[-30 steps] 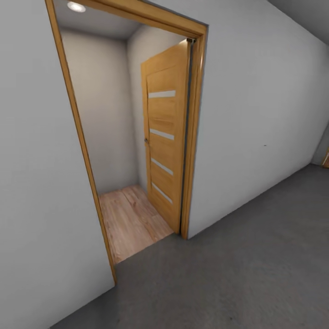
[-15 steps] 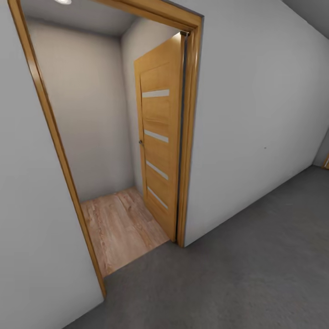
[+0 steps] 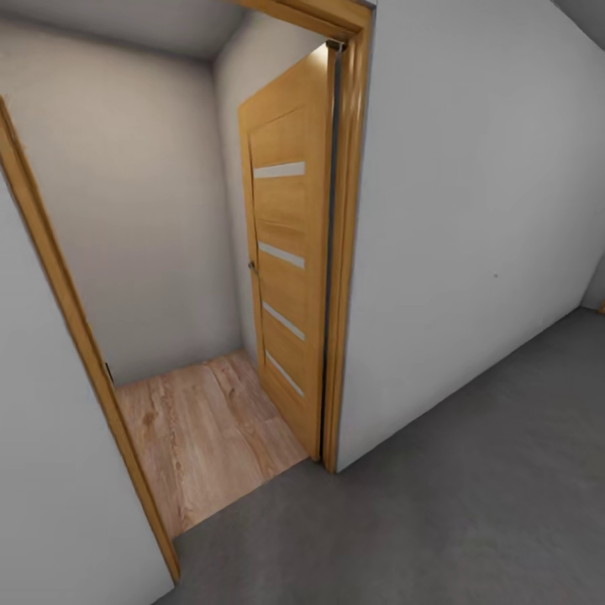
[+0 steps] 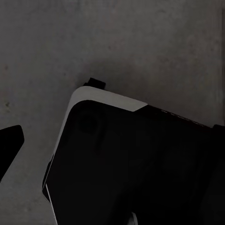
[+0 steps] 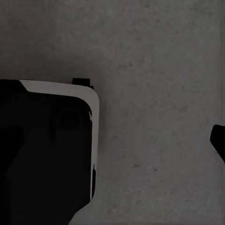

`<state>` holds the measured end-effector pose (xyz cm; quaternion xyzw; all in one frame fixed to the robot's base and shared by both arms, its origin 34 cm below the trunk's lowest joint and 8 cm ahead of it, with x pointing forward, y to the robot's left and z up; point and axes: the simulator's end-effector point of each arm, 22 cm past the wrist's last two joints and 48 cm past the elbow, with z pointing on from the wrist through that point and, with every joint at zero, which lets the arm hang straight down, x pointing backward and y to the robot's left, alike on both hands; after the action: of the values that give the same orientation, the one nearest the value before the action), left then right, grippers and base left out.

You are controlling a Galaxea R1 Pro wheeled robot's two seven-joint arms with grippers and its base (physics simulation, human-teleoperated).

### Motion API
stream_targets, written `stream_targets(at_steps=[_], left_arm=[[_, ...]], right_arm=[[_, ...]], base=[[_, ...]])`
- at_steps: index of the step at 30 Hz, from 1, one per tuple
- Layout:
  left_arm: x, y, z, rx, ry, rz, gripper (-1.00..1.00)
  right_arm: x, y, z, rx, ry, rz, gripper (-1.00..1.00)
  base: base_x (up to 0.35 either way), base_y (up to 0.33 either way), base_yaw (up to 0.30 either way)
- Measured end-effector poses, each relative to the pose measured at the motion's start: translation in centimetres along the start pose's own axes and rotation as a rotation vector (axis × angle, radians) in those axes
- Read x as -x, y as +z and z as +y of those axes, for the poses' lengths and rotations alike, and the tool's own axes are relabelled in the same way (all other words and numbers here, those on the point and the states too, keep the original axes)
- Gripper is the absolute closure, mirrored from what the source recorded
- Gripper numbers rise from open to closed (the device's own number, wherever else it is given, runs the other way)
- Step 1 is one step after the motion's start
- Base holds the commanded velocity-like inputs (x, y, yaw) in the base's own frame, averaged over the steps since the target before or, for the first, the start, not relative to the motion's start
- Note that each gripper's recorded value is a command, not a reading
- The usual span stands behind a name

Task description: Move the two storage containers from the living room to the garage. In the garage, place one container on the floor and stack the other container on top of it (either order is fine).

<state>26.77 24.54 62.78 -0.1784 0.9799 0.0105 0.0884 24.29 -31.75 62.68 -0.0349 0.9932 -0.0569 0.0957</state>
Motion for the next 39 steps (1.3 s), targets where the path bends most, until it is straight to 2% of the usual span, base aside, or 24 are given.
stream_targets(at_steps=[39], left_arm=[[-0.12, -0.01, -0.11, -0.001, 0.0, 0.005, -1.0]], right_arm=[[0.08, 0.01, -0.33, -0.003, -0.003, -0.004, -1.0]], base=[[0.321, 0.0, 0.0]])
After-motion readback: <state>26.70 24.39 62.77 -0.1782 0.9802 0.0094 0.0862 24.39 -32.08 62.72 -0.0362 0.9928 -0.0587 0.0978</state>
